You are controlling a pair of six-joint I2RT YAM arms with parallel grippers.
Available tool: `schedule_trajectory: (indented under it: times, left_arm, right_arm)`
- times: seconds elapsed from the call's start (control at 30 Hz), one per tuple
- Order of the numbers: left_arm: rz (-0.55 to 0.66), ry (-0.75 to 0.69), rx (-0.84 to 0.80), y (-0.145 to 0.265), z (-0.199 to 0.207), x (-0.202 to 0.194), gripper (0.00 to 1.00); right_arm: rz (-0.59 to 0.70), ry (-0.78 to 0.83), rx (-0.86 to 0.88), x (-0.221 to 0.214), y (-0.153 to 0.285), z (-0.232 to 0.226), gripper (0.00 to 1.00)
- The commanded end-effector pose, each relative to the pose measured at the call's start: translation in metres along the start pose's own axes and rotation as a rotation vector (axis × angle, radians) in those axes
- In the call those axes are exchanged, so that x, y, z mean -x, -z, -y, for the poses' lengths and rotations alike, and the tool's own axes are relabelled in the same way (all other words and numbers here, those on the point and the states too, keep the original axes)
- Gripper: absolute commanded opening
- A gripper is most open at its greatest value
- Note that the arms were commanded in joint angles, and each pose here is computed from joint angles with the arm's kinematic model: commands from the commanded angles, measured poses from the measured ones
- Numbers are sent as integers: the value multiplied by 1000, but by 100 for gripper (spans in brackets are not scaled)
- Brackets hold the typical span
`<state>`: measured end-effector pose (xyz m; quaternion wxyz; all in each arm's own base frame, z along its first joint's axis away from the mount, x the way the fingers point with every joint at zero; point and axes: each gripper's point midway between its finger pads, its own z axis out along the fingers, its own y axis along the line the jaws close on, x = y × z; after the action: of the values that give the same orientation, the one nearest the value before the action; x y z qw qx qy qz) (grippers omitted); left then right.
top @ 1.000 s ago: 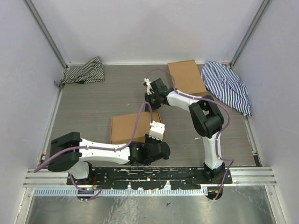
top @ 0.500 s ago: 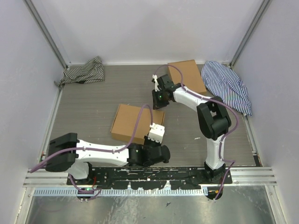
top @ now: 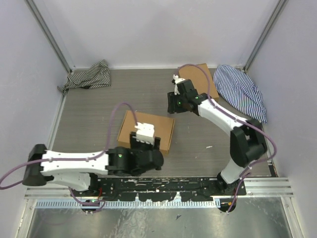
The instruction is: Fold the paper box
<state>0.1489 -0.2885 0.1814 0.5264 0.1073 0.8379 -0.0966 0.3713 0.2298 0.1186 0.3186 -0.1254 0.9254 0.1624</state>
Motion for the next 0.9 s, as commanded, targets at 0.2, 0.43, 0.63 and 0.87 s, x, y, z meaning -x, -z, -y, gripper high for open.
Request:
schedule_trajectory:
  times: [0.2,0.43,0.63,0.87]
  left_arm:
    - [-59,158,201,-10,-145,63,98]
    - [-326,274,292,-30,-212,48,98]
    - [-344,233,391,-19,-236,33,98]
    - [-289,204,400,-2,-247,25,98]
  right_arm:
    - [320,-51,15,22,82,1,97]
    - [404,-37,41,6,113,3,100]
    - [476,-80,-30,-6,133,20,100]
    - [493,-160,-152,-27,140,48,100]
